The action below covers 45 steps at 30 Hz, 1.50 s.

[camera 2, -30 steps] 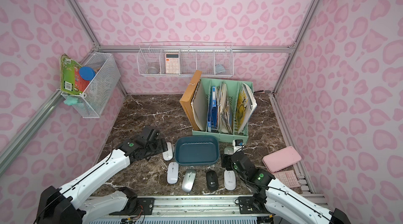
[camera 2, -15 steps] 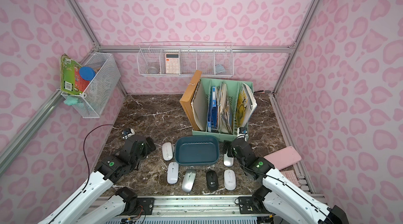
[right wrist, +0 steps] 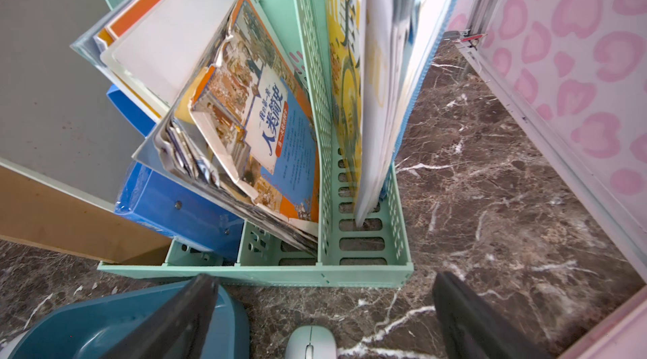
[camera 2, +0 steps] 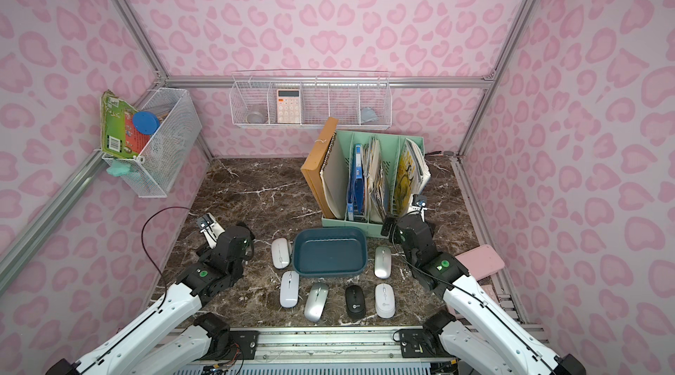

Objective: Take out the mouse from the storage box
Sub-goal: Reset both arms

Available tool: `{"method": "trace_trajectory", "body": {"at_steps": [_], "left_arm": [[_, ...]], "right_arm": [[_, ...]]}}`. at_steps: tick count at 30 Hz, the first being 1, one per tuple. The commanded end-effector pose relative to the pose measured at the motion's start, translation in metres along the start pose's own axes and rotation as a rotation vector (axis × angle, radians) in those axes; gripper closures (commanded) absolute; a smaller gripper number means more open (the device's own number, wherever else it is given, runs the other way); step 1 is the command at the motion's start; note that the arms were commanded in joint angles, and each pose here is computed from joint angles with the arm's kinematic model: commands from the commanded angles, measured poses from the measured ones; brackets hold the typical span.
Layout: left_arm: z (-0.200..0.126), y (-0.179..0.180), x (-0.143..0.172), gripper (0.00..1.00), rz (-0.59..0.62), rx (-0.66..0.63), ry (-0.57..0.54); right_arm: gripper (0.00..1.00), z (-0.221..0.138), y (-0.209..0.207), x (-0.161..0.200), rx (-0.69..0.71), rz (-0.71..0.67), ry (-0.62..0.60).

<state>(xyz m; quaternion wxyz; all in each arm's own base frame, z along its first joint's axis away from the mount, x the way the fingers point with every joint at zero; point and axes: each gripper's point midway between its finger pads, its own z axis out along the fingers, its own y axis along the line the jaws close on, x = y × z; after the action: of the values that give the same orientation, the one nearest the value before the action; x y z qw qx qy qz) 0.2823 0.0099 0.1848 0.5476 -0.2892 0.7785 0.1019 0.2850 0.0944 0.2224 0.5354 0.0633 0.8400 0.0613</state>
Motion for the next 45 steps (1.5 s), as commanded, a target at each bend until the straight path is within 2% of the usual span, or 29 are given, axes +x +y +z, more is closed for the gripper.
{"method": "trace_trajectory", "body": {"at_steps": [1,4,9,12,18,21,29,34,40,45], "left_arm": [[0.007,-0.021,-0.025,0.01,-0.027,0.018,-0.054],[0.017,-0.017,-0.026,0.01,0.041,-0.025,-0.050],[0.026,-0.007,-0.024,0.01,0.029,0.036,-0.075],[0.031,0.005,-0.026,0.01,0.048,0.011,-0.101],[0.058,0.010,-0.013,0.01,0.199,-0.011,-0.123],[0.075,0.012,-0.003,0.01,0.209,0.013,-0.100],[0.106,0.008,0.020,0.01,0.229,0.148,-0.077],[0.112,0.006,0.016,0.01,0.223,0.191,-0.108],[0.147,-0.001,0.041,0.01,0.227,0.234,-0.010],[0.152,-0.006,0.044,0.01,0.245,0.256,0.037]], "right_arm": [[0.00,-0.005,-0.003,-0.012,0.003,0.006,-0.053],[0.00,-0.007,-0.005,-0.011,-0.010,-0.016,-0.084],[0.00,-0.012,-0.009,-0.010,-0.028,-0.047,-0.130],[0.00,-0.015,-0.010,-0.012,-0.035,-0.083,-0.173],[0.00,-0.022,-0.019,-0.020,-0.023,-0.100,-0.305],[0.00,-0.021,-0.026,-0.023,0.012,-0.114,-0.339],[0.00,-0.012,-0.037,-0.019,0.077,-0.167,-0.344],[0.00,-0.006,-0.044,-0.014,0.104,-0.187,-0.351],[0.00,0.006,-0.067,-0.010,0.185,-0.180,-0.346],[0.00,0.016,-0.094,-0.002,0.266,-0.133,-0.358]]}}
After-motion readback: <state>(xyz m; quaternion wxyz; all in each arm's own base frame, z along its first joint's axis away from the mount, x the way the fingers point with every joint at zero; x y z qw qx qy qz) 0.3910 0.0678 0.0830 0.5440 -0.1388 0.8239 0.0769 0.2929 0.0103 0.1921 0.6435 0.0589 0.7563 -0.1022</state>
